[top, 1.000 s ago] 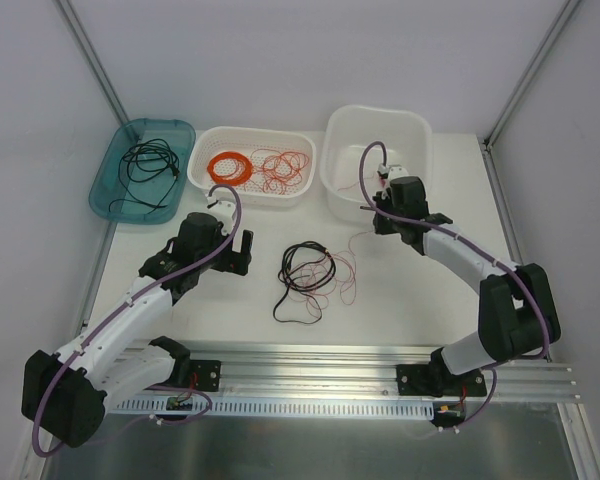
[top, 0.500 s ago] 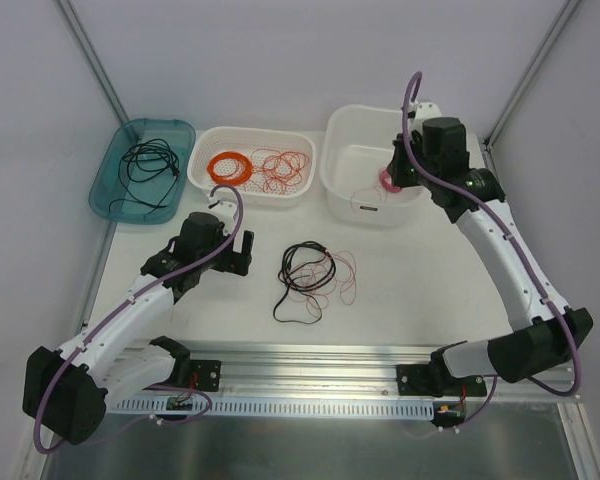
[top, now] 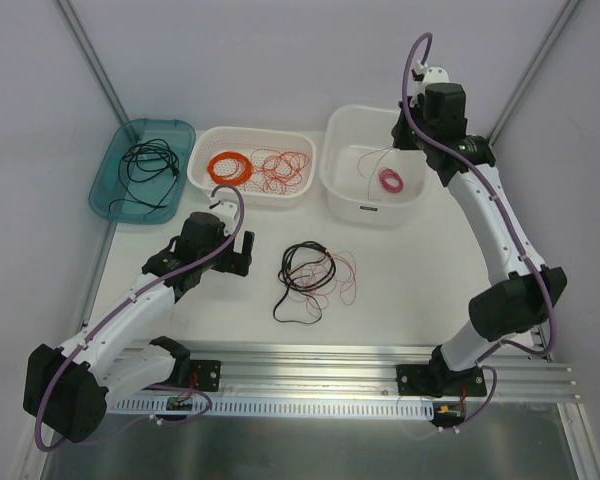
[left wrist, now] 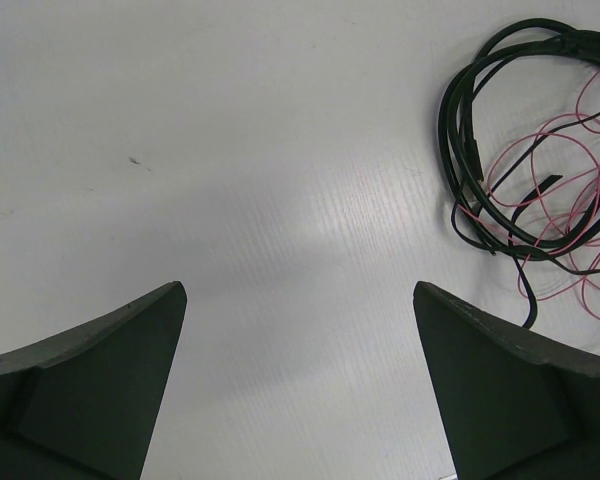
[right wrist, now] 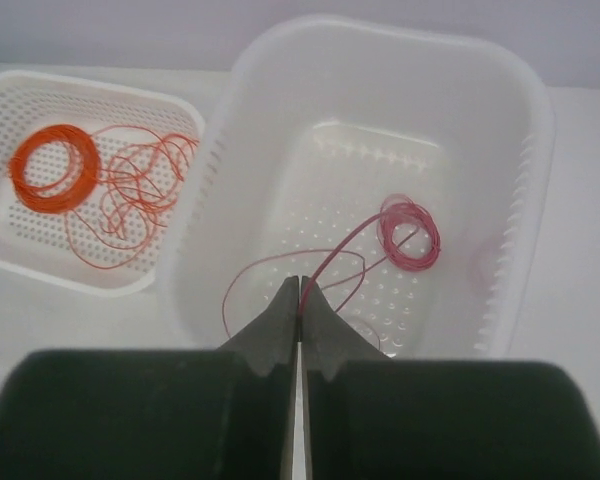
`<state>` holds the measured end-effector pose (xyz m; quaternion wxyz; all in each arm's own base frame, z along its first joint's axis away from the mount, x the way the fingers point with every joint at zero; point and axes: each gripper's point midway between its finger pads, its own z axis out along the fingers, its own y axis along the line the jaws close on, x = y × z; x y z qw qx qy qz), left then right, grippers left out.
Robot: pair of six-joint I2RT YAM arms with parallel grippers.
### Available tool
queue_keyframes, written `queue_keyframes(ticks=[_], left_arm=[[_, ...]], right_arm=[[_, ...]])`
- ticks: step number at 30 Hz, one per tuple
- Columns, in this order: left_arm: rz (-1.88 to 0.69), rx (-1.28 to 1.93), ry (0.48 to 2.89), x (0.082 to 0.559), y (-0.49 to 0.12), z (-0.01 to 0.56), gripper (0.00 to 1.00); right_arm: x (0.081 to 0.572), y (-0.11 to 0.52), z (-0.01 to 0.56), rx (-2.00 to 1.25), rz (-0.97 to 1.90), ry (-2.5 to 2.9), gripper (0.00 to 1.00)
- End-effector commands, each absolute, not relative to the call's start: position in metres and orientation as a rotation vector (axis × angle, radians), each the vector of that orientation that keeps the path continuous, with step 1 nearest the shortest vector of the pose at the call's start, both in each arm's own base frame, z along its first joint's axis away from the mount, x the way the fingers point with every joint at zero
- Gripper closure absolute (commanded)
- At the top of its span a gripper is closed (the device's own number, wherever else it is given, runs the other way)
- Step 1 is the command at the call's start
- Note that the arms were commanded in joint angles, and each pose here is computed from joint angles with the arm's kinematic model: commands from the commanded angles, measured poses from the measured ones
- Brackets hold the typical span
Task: Untangle the cables
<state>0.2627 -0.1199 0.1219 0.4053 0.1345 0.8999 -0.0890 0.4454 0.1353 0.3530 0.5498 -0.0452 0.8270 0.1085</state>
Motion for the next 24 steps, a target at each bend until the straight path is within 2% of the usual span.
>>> queue_keyframes(ticks=[1,3,5,6,8,9,10,11,14,19,24], left_arm=[[-0.223,0.343,2.249,0.267,-0.119,0.127,0.01],[-0.221,0.345,2.253,0.267,-0.119,0.127,0.01],[-0.222,0.343,2.252,0.267,-0.119,0.127,0.01],[-0.223,0.346,2.252,0.267,-0.119,0.127,0.01],[-0.225,0.343,2.253,0.267,-0.119,0.127,0.01],[-0.228,0.346,2.251,0.267,-0.12,0.127,0.01],[-0.229,0.347,2.254,0.267,-0.12,0.126,0.01],[-0.23,0.348,2.256,0.266,-0.12,0.126,0.01],[-0.235,0.349,2.251,0.267,-0.121,0.128,0.01],[-0.24,0.348,2.249,0.266,-0.122,0.129,0.01],[-0.248,0.349,2.251,0.265,-0.122,0.128,0.01]], right_arm=[[0.473,0.129,0.339,-0.01,0.242,1.959,0.99],[0.483,0.129,0.312,0.005,0.22,2.013,0.97],[0.486,0.125,0.286,0.027,0.183,2.069,0.89],[0.483,0.124,0.277,0.032,0.17,2.099,0.75],[0.477,0.121,0.272,0.038,0.157,2.123,0.59],[0.472,0.119,0.274,0.038,0.153,2.125,0.45],[0.468,0.118,0.276,0.034,0.154,2.121,0.37],[0.463,0.117,0.274,0.023,0.149,2.125,0.23],[0.442,0.113,0.29,-0.012,0.148,2.116,0.09],[0.391,0.121,0.304,-0.107,0.225,2.122,0.06],[0.334,0.152,0.277,-0.315,0.355,2.177,0.06]])
